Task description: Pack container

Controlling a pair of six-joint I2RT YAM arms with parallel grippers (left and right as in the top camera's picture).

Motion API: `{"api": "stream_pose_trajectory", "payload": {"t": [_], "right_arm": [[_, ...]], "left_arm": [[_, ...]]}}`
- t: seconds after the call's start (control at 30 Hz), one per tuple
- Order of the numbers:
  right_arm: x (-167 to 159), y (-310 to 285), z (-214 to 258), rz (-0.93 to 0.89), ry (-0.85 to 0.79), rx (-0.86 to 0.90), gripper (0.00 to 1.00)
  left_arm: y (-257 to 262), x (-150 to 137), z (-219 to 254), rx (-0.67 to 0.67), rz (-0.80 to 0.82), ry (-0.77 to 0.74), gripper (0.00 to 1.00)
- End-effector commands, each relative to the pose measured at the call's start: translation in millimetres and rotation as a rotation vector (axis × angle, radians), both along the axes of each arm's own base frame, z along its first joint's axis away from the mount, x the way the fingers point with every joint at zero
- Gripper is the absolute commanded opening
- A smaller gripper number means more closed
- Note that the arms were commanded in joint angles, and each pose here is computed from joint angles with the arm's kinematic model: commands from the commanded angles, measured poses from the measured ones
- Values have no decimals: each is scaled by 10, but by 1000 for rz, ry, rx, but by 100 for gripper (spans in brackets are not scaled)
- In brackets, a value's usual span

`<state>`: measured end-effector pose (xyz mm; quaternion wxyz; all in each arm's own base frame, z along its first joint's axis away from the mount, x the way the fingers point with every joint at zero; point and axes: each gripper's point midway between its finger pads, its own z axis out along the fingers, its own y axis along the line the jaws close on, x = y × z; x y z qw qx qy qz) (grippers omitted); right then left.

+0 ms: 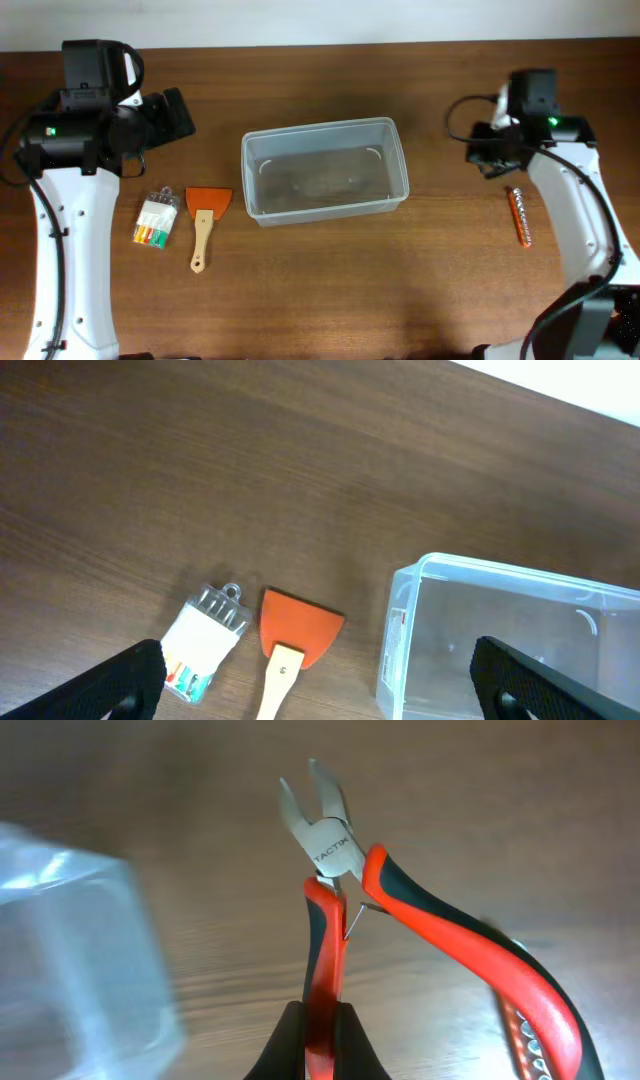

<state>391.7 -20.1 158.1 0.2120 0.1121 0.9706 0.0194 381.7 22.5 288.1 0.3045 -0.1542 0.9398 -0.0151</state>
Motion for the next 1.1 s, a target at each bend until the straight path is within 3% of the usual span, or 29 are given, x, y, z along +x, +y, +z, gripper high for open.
{"api": "stream_pose_trajectory", "payload": {"t": [0.0,0.33,0.6,0.63,0.7,0.8,0.93,1.07], "right_arm": [[132,429,335,128,-71,-6,4],[-134,1581,430,366,-57,26,4],[-252,1868,428,408,-64,-11,4],[-231,1829,434,397,-68,-20,7],[-196,1762,438,379,-71,-24,31],[-136,1625,441,342,-73,-24,39],[-74,1518,455,312,-83,-23,62],[-7,1395,470,281,-95,-25,68]], "left_arm": [[29,0,13,13,2,-1,99],[29,-1,13,13,2,-1,99],[29,-1,13,13,2,-1,99],[29,-1,15,13,2,-2,99],[29,-1,13,13,2,-1,99],[29,-1,15,13,2,-2,99],[29,-1,13,13,2,-1,99],[29,-1,13,13,2,-1,99]]}}
